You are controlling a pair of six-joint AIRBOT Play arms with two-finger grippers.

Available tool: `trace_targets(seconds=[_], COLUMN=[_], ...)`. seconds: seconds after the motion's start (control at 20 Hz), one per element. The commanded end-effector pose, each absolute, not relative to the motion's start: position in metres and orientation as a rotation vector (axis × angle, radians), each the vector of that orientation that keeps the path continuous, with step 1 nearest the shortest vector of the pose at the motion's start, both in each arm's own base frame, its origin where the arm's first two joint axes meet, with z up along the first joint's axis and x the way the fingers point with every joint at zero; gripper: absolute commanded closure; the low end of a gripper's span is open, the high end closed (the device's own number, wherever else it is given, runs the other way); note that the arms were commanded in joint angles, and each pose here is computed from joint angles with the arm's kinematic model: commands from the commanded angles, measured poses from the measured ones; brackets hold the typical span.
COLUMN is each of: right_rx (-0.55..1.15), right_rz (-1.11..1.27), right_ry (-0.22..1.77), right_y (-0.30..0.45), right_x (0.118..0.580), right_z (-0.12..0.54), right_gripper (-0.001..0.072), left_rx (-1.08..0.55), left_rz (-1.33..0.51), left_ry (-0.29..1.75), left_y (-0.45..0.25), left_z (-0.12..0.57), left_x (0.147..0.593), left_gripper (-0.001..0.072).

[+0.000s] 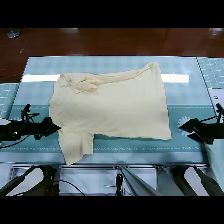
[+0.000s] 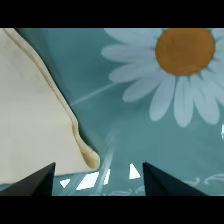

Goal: Fold the shirts.

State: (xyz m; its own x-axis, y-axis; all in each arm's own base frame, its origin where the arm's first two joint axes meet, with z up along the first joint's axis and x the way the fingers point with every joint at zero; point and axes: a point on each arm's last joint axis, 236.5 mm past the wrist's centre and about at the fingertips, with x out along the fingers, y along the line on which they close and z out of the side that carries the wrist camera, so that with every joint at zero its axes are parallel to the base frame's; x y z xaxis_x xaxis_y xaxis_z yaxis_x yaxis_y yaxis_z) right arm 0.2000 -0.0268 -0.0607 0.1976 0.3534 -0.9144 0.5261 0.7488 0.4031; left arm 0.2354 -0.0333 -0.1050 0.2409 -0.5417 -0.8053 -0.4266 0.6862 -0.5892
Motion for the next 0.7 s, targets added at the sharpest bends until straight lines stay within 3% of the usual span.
trace_targets(seconds=[0.0, 0.3, 0.6, 0.65], right_rx=[0.726, 0.705, 0.883, 0.905], right_rz=[-0.128, 0.058, 0.106, 0.118], right_ry=[1.598, 1.667, 1.532, 1.511], right_y=[-0.009, 0.037, 0.059, 0.062], right_x=[0.166, 0.185, 0.23, 0.236], right_z=[-0.078, -0.1, -0.105, -0.104], right_gripper=[0.0081, 0.0081, 0.0083, 0.0112], left_rx=[-0.881, -0.881, -0.883, -0.883], left_rz=[-0.104, -0.105, -0.107, -0.107], left_ry=[1.378, 1.38, 1.382, 1.383], left_y=[-0.035, -0.035, -0.036, -0.036], left_z=[-0.104, -0.104, -0.104, -0.104], left_x=[0.235, 0.235, 0.234, 0.234], left_gripper=[0.0684, 0.0684, 0.0684, 0.0684])
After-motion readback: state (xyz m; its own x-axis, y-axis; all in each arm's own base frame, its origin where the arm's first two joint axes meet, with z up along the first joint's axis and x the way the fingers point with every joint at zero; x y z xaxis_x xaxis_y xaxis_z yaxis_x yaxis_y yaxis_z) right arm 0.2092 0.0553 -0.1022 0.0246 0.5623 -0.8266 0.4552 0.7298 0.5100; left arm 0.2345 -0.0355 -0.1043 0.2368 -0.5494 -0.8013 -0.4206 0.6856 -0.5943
